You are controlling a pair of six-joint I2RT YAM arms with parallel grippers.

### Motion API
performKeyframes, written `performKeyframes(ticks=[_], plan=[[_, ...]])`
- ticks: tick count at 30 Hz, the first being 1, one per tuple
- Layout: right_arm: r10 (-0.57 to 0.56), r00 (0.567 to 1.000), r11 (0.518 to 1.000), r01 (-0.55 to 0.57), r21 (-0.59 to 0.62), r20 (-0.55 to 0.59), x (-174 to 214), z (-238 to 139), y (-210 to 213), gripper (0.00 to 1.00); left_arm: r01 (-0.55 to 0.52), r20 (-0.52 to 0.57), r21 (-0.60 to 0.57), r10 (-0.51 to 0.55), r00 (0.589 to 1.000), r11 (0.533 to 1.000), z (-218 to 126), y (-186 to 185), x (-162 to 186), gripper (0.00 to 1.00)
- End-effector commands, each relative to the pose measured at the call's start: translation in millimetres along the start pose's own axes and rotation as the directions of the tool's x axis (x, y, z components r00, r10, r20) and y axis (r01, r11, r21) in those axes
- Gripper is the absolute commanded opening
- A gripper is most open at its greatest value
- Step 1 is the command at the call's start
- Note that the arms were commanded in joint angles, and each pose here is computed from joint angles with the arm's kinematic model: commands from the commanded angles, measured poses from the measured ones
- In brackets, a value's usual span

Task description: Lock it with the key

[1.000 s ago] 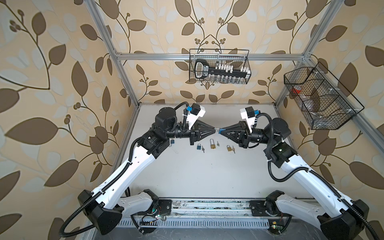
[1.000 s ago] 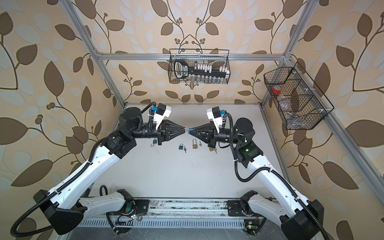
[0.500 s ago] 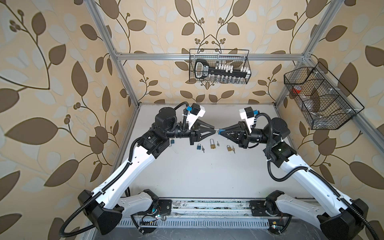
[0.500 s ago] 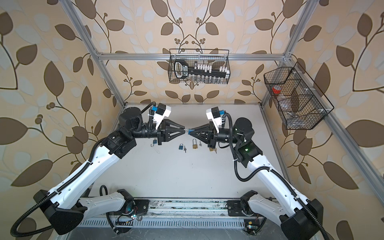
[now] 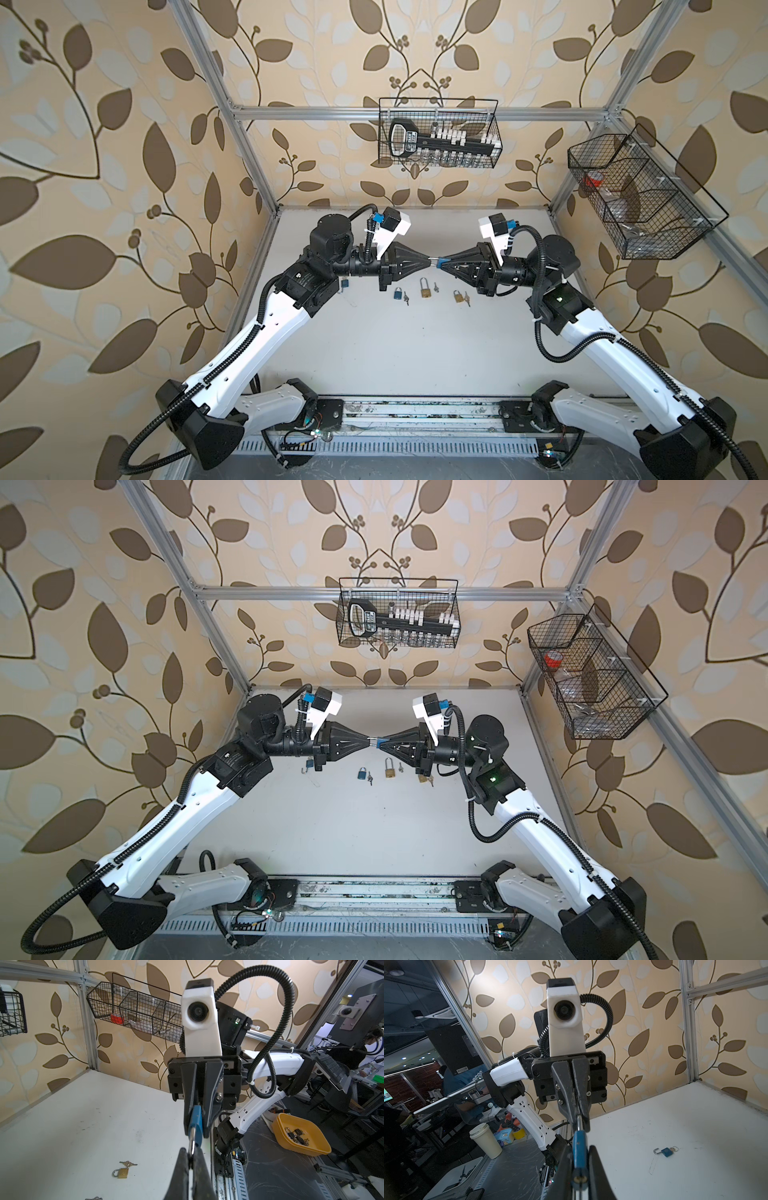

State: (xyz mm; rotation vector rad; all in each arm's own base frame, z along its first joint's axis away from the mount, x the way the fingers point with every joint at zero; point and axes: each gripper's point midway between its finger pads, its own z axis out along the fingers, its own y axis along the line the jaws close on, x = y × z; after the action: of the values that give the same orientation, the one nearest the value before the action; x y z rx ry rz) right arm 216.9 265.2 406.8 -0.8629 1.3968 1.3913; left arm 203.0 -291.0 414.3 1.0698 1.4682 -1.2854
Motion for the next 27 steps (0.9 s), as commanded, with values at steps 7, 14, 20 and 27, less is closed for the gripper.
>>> performKeyframes(ticks=[7, 14, 20, 27], plan=[[-0.008, 0.999, 0.997, 0.004, -0.077, -0.042, 12.6, 31.9, 5.5, 0.00, 0.008, -0.032, 0.205, -0.002, 0.999, 0.979, 24.8, -23.2, 4.1, 0.00], [-0.028, 1.000, 0.998, 0.028, -0.050, -0.012, 7.8, 26.1, 4.1, 0.00, 0.000, -0.021, 0.146, 0.003, 1.000, 0.989, 19.3, -20.6, 5.0, 0.00], [-0.067, 0.997, 0.998, 0.067, 0.006, 0.041, -5.6, 3.0, 2.5, 0.00, 0.002, 0.012, 0.067, -0.003, 1.000, 0.998, 3.9, -7.7, -1.0, 0.00], [-0.078, 0.995, 0.997, 0.078, 0.005, 0.063, -11.7, -4.4, 7.0, 0.00, 0.021, 0.022, 0.067, -0.022, 1.000, 0.998, -2.5, -3.0, -2.8, 0.00]])
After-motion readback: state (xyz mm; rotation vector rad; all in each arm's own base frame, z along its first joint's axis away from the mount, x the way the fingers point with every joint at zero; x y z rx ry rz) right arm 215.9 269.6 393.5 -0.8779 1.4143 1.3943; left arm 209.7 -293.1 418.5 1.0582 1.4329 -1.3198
